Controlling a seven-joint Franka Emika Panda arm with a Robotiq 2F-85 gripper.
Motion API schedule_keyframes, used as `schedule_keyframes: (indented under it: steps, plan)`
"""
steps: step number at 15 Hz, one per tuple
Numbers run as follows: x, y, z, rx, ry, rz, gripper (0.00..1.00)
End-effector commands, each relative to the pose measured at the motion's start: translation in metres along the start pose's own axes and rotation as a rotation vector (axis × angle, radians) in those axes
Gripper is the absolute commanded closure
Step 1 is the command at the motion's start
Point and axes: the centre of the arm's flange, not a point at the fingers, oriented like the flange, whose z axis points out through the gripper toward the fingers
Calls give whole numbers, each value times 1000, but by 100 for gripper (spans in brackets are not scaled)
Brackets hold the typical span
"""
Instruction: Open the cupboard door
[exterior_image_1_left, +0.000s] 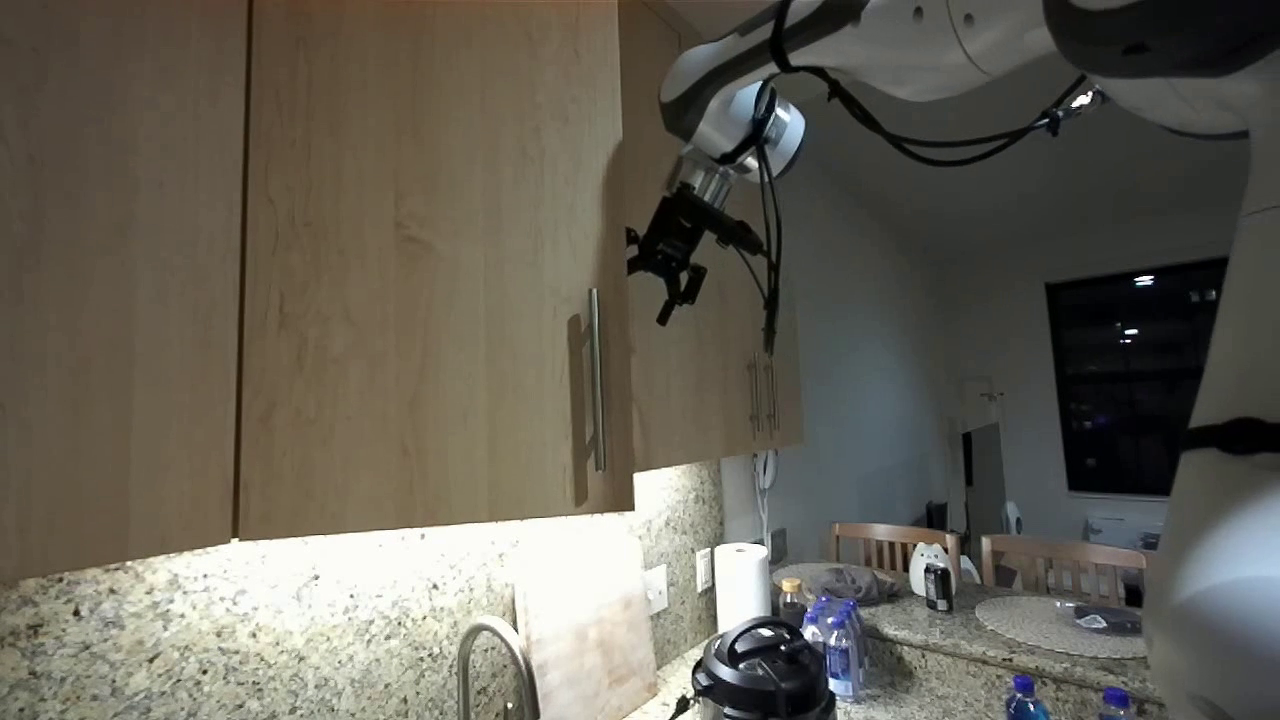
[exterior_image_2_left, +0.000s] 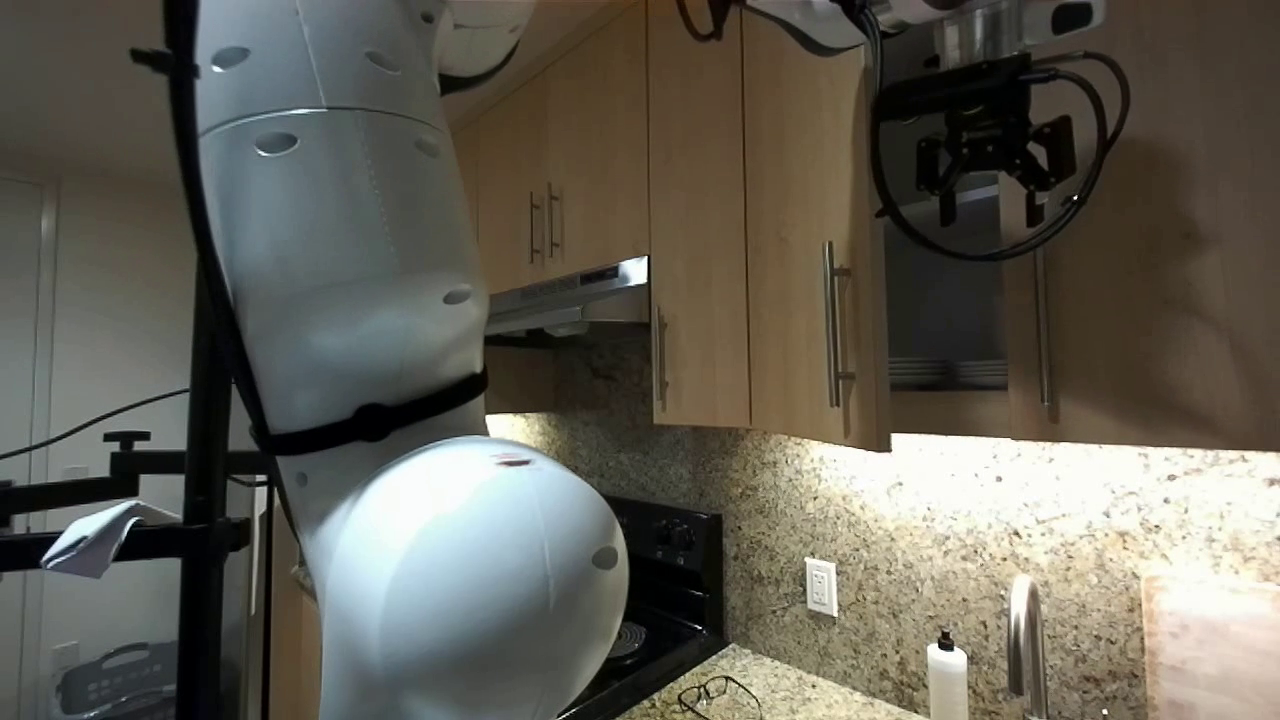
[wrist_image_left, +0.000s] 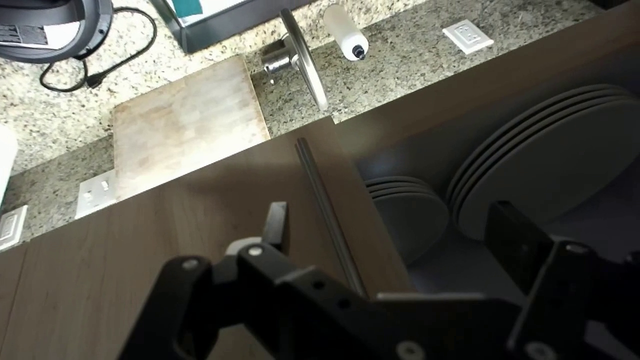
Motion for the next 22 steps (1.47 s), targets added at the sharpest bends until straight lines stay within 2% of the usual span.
schedule_keyframes:
  steps: [1, 11, 22]
  plan:
    - [13, -5, 2, 26, -27, -52, 0]
    - [-1, -29, 4, 38, -29, -174, 0]
    - [-24, -37, -6, 45, -14, -217, 0]
